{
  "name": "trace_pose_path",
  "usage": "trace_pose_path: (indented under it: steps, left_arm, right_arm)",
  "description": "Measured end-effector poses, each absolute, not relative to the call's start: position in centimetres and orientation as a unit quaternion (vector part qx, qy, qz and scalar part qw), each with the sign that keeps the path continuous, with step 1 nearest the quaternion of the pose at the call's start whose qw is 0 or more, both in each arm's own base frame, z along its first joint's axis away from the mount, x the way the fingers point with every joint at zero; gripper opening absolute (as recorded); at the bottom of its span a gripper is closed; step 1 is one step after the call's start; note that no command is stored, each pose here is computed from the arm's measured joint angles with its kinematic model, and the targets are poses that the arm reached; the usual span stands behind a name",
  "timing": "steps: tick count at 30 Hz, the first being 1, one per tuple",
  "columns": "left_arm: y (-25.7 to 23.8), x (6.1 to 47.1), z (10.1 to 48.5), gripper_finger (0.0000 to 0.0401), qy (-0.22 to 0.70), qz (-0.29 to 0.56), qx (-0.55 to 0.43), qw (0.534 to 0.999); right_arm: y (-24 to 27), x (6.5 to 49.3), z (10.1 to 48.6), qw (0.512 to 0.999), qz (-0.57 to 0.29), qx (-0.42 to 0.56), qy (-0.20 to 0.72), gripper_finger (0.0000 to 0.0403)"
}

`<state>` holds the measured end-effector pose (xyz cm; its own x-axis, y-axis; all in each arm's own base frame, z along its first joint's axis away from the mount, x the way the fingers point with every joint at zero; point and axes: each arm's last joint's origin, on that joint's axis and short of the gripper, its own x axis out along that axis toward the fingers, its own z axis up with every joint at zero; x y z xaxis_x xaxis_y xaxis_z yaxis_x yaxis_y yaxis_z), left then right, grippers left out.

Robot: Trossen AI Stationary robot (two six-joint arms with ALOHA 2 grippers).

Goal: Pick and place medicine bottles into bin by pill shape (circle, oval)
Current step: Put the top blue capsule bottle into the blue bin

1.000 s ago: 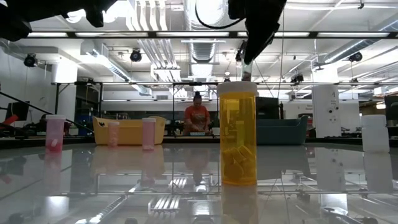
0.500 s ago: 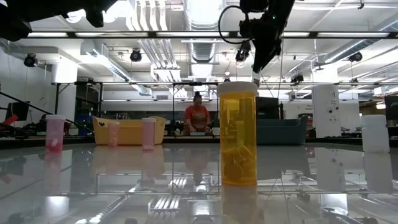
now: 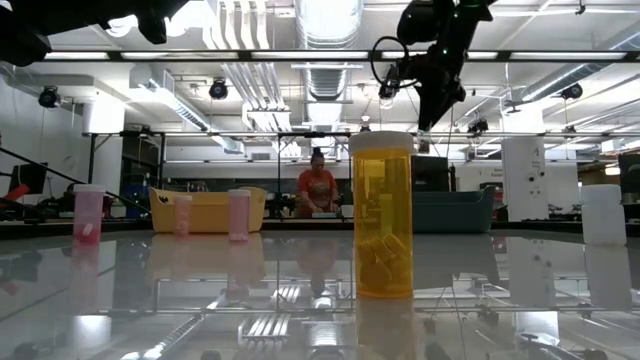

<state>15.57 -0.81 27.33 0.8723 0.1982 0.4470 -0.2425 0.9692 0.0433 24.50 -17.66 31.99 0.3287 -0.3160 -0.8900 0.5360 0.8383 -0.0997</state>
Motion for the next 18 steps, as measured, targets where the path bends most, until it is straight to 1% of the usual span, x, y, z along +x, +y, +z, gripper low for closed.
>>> trace_pose_path:
  steps: [8,18]
  left_arm:
    - [-0.8,15.6,27.3,0.0104,-0.226,0.114,0.049,0.966]
    - [-0.8,15.6,27.3,0.0104,-0.226,0.114,0.049,0.966]
  right_arm:
    - [-18.3,24.6,31.3,0.815,-0.275,0.109,0.498,0.0112]
    - [-18.6,24.9,28.7,0.819,-0.279,0.107,0.490,0.0112]
